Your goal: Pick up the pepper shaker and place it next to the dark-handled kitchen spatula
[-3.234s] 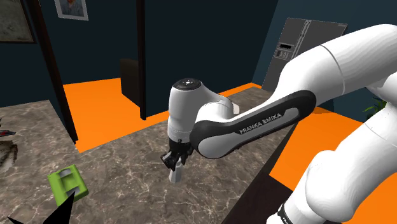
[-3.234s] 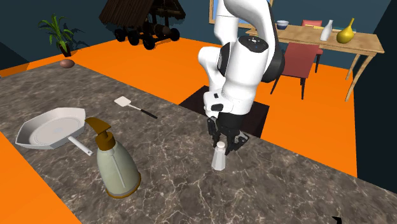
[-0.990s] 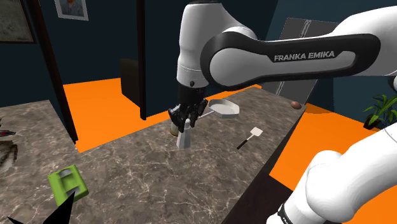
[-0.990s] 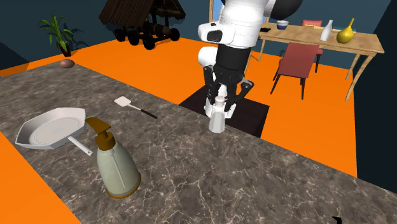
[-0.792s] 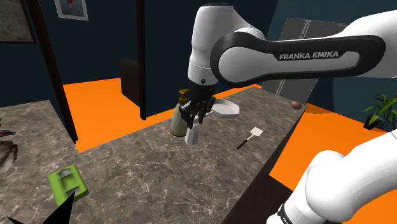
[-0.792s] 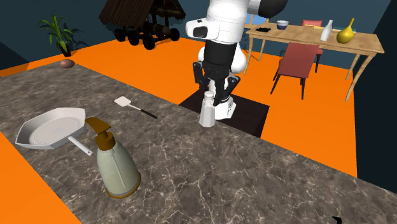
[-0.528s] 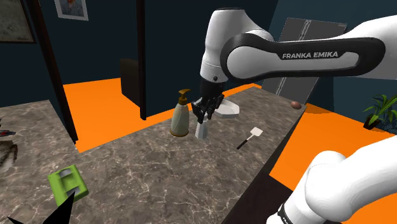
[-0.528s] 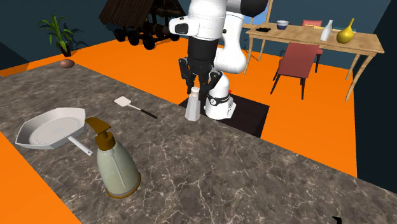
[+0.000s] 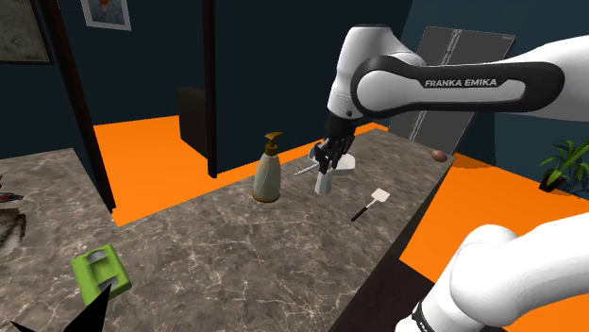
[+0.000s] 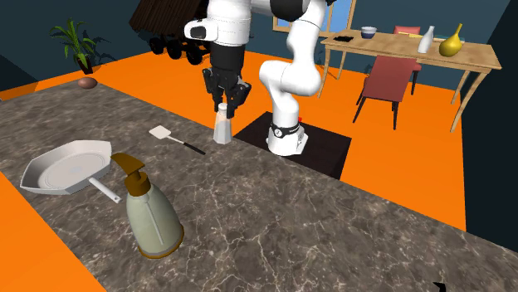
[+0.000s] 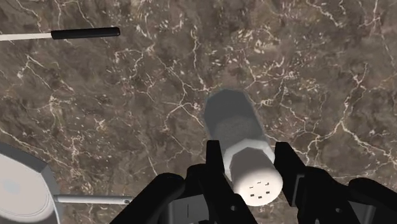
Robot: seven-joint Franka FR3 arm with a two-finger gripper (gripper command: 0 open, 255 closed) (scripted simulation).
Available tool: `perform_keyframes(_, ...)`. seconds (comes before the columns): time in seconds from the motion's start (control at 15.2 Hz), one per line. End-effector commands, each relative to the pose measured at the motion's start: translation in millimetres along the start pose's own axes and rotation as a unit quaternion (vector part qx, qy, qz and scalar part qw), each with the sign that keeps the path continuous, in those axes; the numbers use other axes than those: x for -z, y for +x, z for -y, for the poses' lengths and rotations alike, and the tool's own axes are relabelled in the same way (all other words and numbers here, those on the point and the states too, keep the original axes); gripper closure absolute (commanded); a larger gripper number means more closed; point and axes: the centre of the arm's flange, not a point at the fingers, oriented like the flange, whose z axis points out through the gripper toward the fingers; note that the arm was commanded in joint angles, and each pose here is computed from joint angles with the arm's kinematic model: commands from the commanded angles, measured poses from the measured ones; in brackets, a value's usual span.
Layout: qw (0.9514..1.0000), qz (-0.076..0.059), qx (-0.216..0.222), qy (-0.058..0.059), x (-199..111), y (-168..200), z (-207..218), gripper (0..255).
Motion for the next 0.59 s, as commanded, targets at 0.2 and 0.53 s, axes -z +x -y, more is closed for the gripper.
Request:
perform_keyframes(0.2,1.0,0.0,0.001,0.0,-4,1,-69,255)
perform_keyframes(0.53,1.0,0.0,0.001,0.0,-10,2,-135,255)
